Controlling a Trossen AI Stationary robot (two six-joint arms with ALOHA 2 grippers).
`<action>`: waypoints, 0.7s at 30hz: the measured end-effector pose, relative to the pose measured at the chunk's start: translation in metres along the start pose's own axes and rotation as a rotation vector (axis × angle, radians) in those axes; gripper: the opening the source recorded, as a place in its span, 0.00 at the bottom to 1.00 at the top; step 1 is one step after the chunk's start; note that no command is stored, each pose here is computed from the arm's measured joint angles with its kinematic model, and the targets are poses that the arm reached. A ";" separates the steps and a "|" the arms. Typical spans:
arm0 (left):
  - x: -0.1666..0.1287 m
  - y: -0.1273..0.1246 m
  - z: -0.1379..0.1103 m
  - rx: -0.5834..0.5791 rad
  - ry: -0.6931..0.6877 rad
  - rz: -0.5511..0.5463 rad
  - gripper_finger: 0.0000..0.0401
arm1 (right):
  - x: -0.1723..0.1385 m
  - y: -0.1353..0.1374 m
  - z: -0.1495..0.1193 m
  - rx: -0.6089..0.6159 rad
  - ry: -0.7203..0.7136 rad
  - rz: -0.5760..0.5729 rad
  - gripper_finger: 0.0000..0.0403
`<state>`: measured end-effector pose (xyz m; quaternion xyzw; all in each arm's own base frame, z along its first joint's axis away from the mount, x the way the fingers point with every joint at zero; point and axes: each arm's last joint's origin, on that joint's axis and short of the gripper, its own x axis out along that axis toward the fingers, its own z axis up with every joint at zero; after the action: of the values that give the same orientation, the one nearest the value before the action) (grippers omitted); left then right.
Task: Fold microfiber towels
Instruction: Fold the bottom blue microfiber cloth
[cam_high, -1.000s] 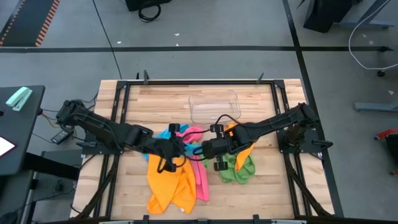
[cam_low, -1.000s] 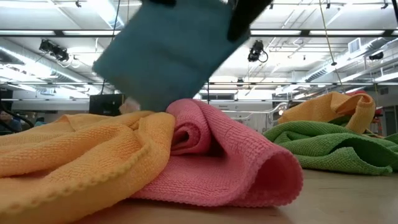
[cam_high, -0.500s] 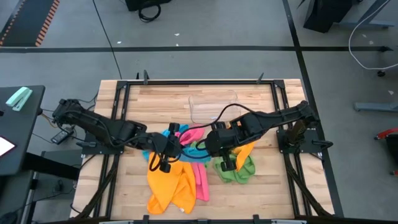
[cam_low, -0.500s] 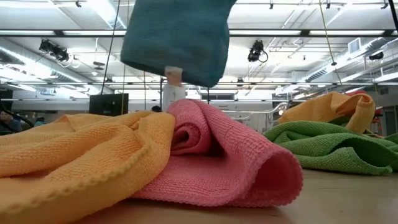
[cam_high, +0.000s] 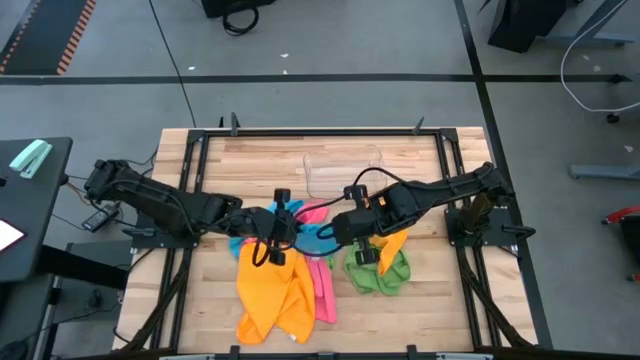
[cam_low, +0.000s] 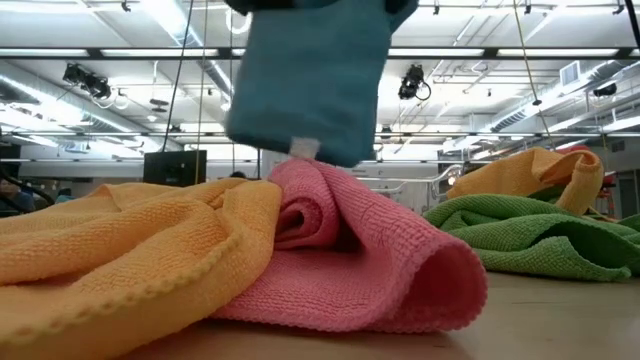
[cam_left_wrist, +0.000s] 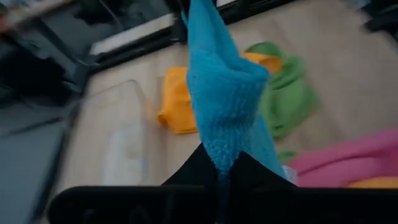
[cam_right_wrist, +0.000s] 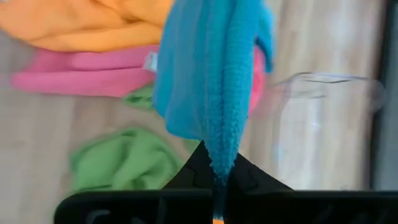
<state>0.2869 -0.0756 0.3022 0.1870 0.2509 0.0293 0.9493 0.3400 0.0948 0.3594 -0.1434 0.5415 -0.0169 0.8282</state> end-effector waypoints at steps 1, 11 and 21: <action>0.001 0.002 0.001 0.019 -0.012 0.025 0.05 | 0.000 -0.002 0.000 0.000 -0.001 -0.023 0.01; -0.006 -0.021 -0.006 0.080 -0.012 -0.031 0.03 | 0.044 0.027 0.002 -0.059 -0.072 -0.048 0.01; -0.016 -0.085 -0.040 -0.104 -0.057 -0.202 0.05 | 0.079 0.084 -0.004 -0.097 -0.271 0.153 0.01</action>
<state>0.2508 -0.1429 0.2463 0.1122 0.2393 -0.0587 0.9626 0.3585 0.1605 0.2664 -0.1424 0.4344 0.0919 0.8846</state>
